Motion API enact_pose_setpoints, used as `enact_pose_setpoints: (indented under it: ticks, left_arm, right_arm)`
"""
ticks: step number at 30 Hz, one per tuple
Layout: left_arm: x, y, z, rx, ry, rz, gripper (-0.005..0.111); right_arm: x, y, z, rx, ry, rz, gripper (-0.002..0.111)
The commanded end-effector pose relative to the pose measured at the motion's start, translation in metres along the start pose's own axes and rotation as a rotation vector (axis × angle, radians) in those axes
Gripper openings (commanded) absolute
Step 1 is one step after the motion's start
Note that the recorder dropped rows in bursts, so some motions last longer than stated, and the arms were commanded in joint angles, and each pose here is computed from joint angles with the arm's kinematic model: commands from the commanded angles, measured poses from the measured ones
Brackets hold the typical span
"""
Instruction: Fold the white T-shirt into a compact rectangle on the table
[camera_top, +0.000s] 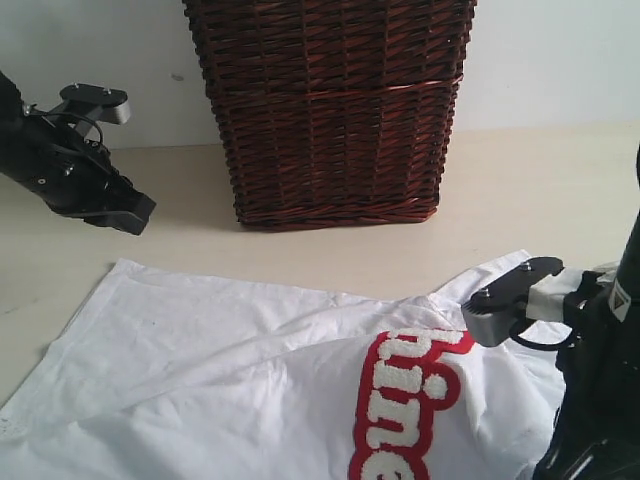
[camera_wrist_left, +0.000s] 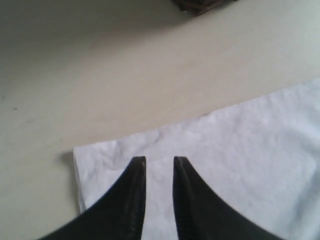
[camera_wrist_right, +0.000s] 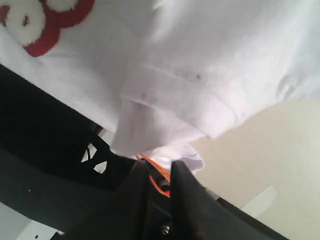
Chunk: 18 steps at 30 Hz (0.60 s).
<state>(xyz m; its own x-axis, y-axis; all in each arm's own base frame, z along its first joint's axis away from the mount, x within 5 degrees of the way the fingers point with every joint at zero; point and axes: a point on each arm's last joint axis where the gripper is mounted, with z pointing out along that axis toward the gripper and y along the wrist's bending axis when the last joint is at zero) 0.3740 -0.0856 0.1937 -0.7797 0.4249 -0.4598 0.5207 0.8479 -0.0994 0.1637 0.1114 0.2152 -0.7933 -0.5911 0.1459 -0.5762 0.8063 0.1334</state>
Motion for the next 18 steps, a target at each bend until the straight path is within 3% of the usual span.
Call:
enact_pose_setpoints:
  ticks: [1,5,7,8,10,12,15,18]
  left_arm:
    - [0.0,0.0,-0.003,0.003,-0.003,-0.011,0.021]
    - [0.0,0.0,-0.003,-0.005,-0.011,-0.01,0.021]
    - [-0.001,0.001,-0.003,-0.007,-0.014,-0.01,0.021]
    - [-0.001,0.001,-0.003,-0.007,-0.014,-0.01,0.021]
    - [-0.001,0.001,-0.003,-0.007,-0.014,-0.01,0.021]
    - [-0.001,0.001,-0.003,-0.007,-0.014,-0.01,0.021]
    - [0.0,0.0,-0.003,-0.006,-0.012,-0.01,0.02]
    - [-0.001,0.0,-0.004,-0.01,-0.013,-0.004,0.008]
  right_arm:
    - [-0.003,-0.005,0.003,0.047,0.026,-0.032,0.035]
    - [-0.011,-0.018,-0.012,0.212,-0.022,0.041,0.04]
    - [-0.016,-0.032,-0.026,0.379,-0.076,0.153,0.039]
    - [-0.016,-0.038,-0.029,0.446,-0.097,0.201,0.037]
    - [-0.021,-0.05,-0.032,0.526,-0.161,0.321,0.021]
    - [-0.031,-0.057,-0.024,0.461,-0.209,0.331,0.002]
    - [-0.052,-0.068,-0.003,0.349,-0.256,0.332,0.0]
    - [-0.074,-0.082,0.013,0.278,-0.322,0.344,0.0]
